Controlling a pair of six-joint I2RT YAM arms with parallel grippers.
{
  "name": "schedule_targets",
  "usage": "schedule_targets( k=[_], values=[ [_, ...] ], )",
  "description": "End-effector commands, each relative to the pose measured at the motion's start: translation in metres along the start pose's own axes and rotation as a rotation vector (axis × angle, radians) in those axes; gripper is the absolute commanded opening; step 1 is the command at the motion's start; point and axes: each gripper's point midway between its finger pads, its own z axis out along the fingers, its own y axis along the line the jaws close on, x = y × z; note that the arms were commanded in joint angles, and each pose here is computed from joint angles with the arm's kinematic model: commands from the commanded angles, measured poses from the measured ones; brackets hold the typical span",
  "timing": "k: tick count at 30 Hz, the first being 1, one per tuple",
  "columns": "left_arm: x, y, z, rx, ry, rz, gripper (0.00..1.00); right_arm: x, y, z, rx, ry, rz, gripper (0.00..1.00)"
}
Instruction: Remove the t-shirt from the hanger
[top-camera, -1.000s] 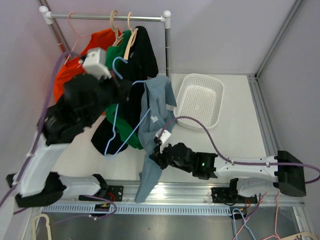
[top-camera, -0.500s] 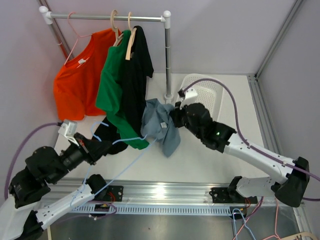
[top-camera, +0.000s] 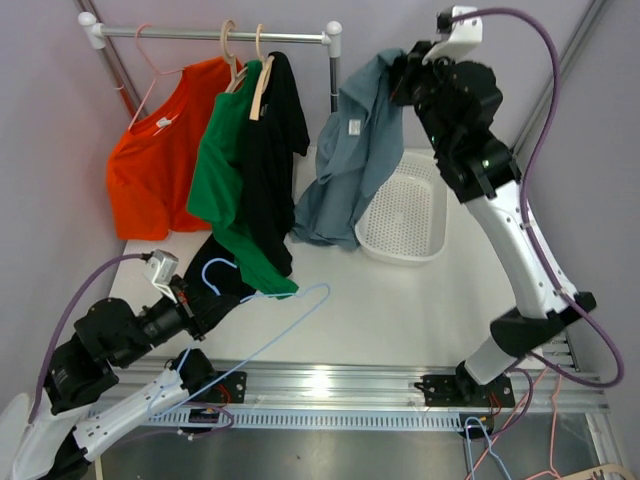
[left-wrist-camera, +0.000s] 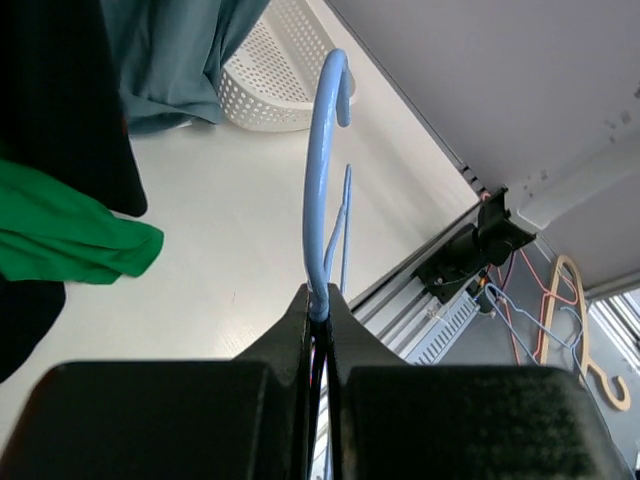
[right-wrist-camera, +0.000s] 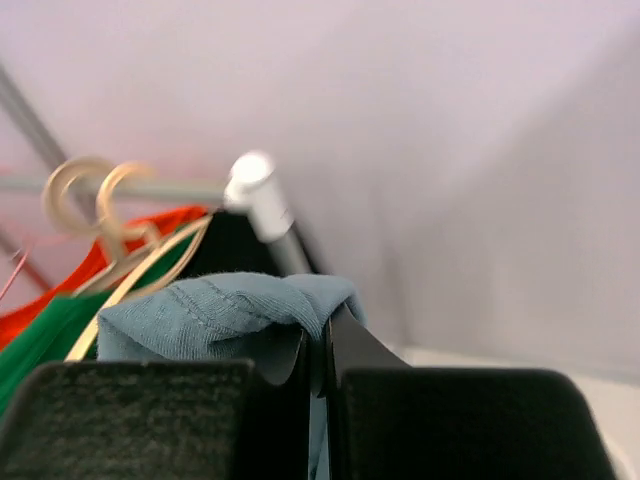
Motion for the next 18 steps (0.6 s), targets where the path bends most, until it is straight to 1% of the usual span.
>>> schedule_targets(
  k=[1, 3, 4, 5, 6, 7, 8, 9, 10, 12, 13, 14, 15, 16, 17, 18],
  values=[
    [-0.007, -0.016, 0.0, 0.115, -0.063, 0.043, 0.01, -0.042, -0.016, 0.023, 0.01, -0.107, 0.002, 0.0],
    [-0.006, -0.011, 0.005, 0.084, -0.056, 0.053, 0.01, -0.035, -0.023, 0.041, 0.037, -0.088, -0.009, 0.0],
    [-0.007, -0.005, 0.01, 0.037, -0.041, 0.057, 0.01, -0.023, -0.031, 0.046, 0.061, -0.057, -0.02, 0.0],
    [-0.007, -0.003, 0.013, 0.022, -0.031, 0.062, 0.01, -0.018, -0.036, 0.049, 0.078, -0.054, -0.02, 0.0],
    [-0.009, -0.002, 0.017, 0.01, -0.025, 0.069, 0.01, -0.028, -0.042, 0.042, 0.093, -0.081, 0.004, 0.0],
    [-0.01, -0.003, 0.019, 0.008, -0.021, 0.071, 0.0, -0.028, -0.051, 0.05, 0.058, -0.122, 0.023, 0.0],
    [-0.011, -0.005, 0.024, 0.008, -0.011, 0.074, 0.01, -0.042, -0.047, 0.046, 0.013, -0.169, 0.077, 0.0],
    [-0.012, -0.007, 0.025, 0.017, -0.008, 0.079, 0.01, -0.052, -0.043, 0.046, -0.022, -0.195, 0.09, 0.0],
    [-0.014, -0.007, 0.027, 0.015, -0.01, 0.079, 0.01, -0.091, -0.026, 0.032, -0.096, -0.259, 0.09, 0.0],
    [-0.02, -0.009, 0.028, 0.016, -0.029, 0.076, 0.01, -0.114, -0.012, 0.024, -0.164, -0.304, 0.089, 0.0],
    [-0.022, -0.009, 0.029, 0.015, -0.04, 0.077, 0.01, -0.146, -0.005, 0.01, -0.197, -0.41, 0.097, 0.0],
    [-0.02, -0.008, 0.031, 0.012, -0.038, 0.076, 0.01, -0.146, -0.009, 0.012, -0.183, -0.443, 0.108, 0.0],
    [-0.024, -0.01, 0.033, 0.017, -0.052, 0.077, 0.01, -0.16, -0.014, 0.006, -0.157, -0.516, 0.156, 0.0],
    [-0.022, -0.009, 0.035, 0.015, -0.047, 0.079, 0.01, -0.188, -0.018, -0.008, -0.149, -0.646, 0.197, 0.0],
    [-0.02, -0.008, 0.039, 0.009, -0.036, 0.078, 0.01, -0.205, -0.031, -0.016, -0.09, -0.719, 0.24, 0.0],
    [-0.02, -0.009, 0.04, 0.008, -0.031, 0.075, 0.01, -0.216, -0.034, -0.02, -0.07, -0.76, 0.251, 0.0]
  ],
)
